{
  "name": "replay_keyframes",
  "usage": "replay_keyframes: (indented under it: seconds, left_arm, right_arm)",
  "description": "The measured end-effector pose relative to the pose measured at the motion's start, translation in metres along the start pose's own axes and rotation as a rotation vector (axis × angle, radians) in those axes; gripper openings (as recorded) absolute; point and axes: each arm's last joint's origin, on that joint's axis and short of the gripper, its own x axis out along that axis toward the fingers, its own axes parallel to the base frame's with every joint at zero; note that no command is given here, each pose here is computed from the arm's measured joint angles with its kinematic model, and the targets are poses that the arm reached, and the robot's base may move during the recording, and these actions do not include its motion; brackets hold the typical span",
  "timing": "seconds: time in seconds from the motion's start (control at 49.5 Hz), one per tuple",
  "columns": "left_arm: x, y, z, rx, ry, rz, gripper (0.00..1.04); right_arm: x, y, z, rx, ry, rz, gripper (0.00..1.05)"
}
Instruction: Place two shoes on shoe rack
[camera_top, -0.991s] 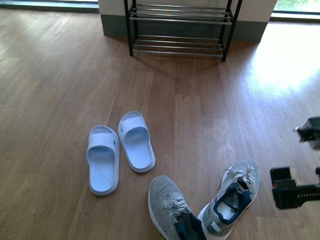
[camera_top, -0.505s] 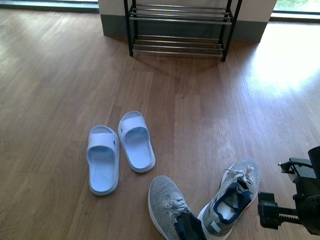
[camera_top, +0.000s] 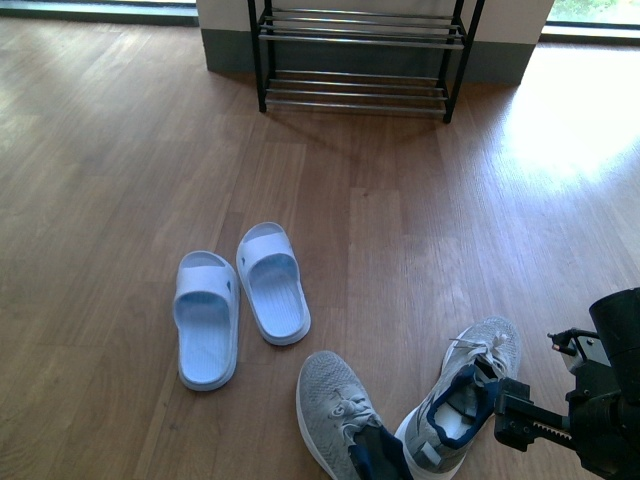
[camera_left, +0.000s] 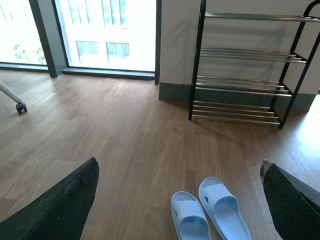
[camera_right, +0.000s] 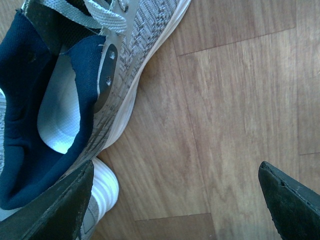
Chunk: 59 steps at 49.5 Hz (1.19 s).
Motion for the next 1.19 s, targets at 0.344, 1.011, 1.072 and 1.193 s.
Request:
replay_keyframes:
  seconds: [0.344,1.011,1.072,1.193]
  left_arm:
    - [0.0,0.0,0.0,0.0,0.0,0.0,0.95]
    - [0.0,0.0,0.0,0.0,0.0,0.0,0.95]
    - [0.0,0.0,0.0,0.0,0.0,0.0,0.95]
    - [0.0,0.0,0.0,0.0,0.0,0.0,0.95]
  right_arm:
    - [0.004,0.012,0.014,0.074,-0.042,0.043,0.96]
    - [0.033,0.023,0.015,0.087,-0.115,0.066,0.95]
    - [0.04,0.023,0.015,0.079,-0.115,0.057,0.95]
    - [0.05,0.022,0.009,0.066,-0.108,0.04,0.95]
